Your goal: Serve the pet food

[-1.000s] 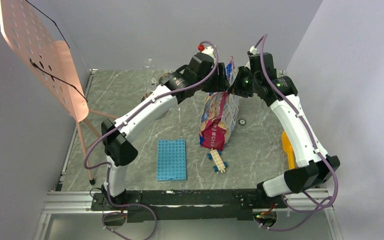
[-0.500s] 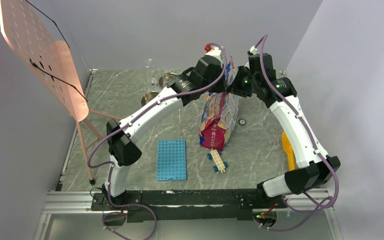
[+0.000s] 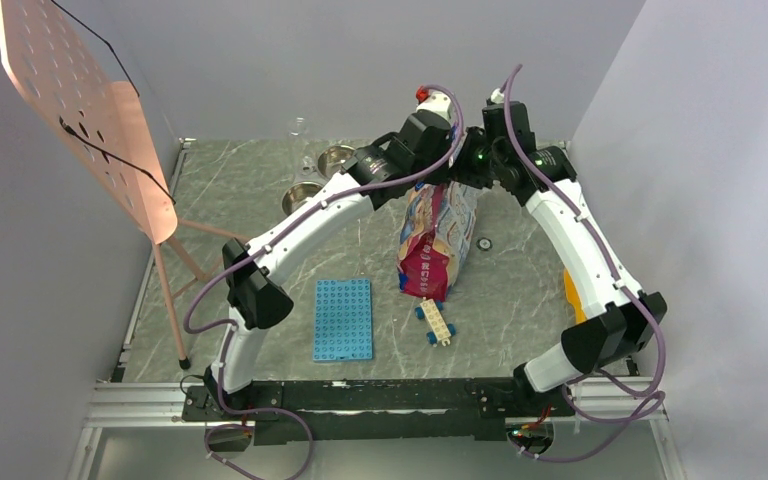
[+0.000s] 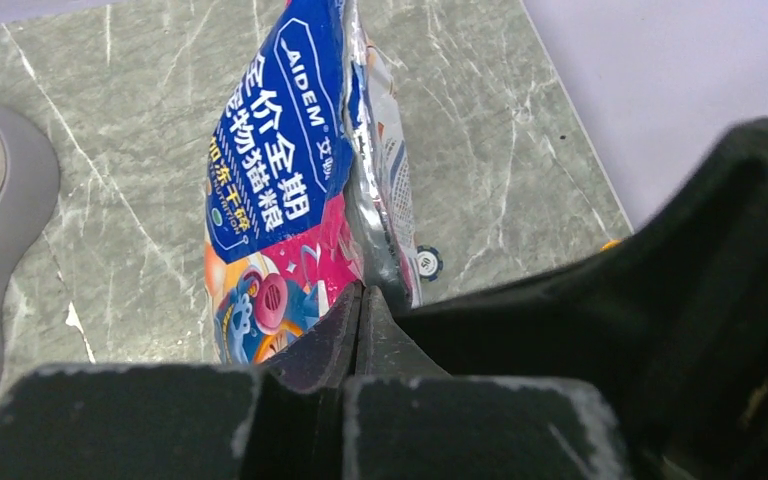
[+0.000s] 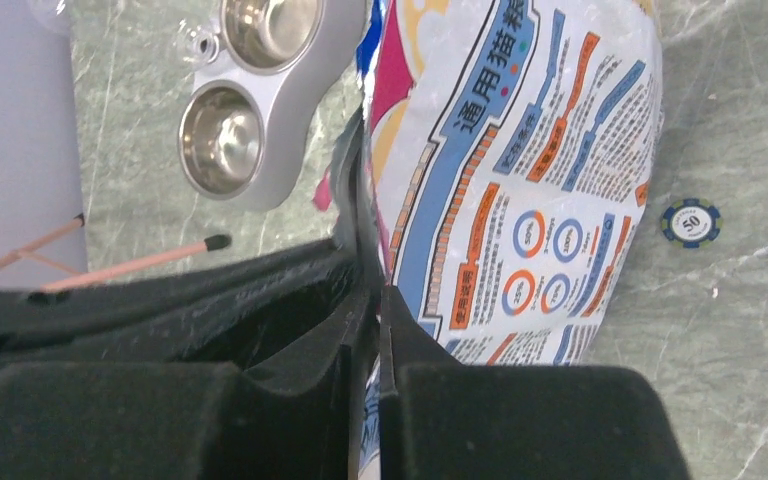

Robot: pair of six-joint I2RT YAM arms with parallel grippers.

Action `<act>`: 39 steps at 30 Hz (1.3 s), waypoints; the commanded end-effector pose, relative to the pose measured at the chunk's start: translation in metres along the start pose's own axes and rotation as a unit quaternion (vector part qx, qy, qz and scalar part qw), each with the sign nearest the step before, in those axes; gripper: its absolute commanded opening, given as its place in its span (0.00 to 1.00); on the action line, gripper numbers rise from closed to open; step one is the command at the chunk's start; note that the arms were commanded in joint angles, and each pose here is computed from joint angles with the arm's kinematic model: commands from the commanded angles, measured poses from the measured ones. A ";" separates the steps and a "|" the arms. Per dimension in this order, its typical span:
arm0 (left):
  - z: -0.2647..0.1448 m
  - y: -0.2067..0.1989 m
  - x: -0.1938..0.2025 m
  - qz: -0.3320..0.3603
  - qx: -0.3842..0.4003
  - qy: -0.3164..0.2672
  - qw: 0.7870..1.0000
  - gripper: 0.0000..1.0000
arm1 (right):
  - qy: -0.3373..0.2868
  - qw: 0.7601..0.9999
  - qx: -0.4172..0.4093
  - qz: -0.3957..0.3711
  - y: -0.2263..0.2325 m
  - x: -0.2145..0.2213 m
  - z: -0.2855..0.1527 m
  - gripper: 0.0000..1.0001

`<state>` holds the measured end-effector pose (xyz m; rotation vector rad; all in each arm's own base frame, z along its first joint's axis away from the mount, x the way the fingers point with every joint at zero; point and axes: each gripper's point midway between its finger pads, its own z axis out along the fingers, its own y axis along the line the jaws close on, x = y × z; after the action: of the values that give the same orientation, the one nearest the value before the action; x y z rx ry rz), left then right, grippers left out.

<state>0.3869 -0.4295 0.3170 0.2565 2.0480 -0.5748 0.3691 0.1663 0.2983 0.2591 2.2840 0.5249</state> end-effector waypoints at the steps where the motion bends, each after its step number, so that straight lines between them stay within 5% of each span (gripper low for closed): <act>1: -0.019 0.005 -0.025 -0.009 -0.021 -0.033 0.999 0.00 | -0.035 0.999 0.014 0.000 0.002 -0.021 0.014 0.13; 4: -0.021 0.003 -0.023 -0.014 -0.017 -0.030 0.999 0.00 | -0.042 0.999 0.010 -0.004 0.005 -0.026 0.016 0.12; 6: -0.022 0.007 -0.024 -0.010 -0.026 -0.031 0.999 0.00 | -0.051 0.998 0.023 -0.004 -0.001 -0.027 0.015 0.00; 12: -0.036 0.046 -0.027 -0.009 -0.118 -0.034 0.992 0.00 | -0.089 0.981 0.174 -0.002 -0.052 -0.025 -0.008 0.00; 15: -0.042 0.053 -0.029 -0.019 -0.123 -0.033 0.992 0.00 | -0.093 0.979 0.182 0.000 -0.056 -0.020 -0.015 0.00; 22: -0.046 0.022 -0.035 -0.040 -0.033 -0.040 0.998 0.00 | -0.105 0.992 0.070 -0.009 -0.015 -0.029 -0.026 0.00; 27: -0.049 0.009 -0.039 -0.040 0.001 -0.040 0.998 0.00 | -0.058 0.998 0.014 -0.011 0.001 -0.030 -0.013 0.00; 34: -0.050 0.007 -0.037 -0.044 0.006 -0.034 0.998 0.00 | -0.022 0.999 0.024 -0.007 -0.004 -0.025 0.005 0.33; 39: -0.050 0.008 -0.034 -0.041 0.000 -0.033 0.999 0.00 | -0.006 0.999 0.040 -0.009 -0.010 -0.020 0.014 0.37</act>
<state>0.3848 -0.4081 0.3296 0.1677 2.0507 -0.5764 0.3914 0.1532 0.2879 0.3047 2.3020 0.4144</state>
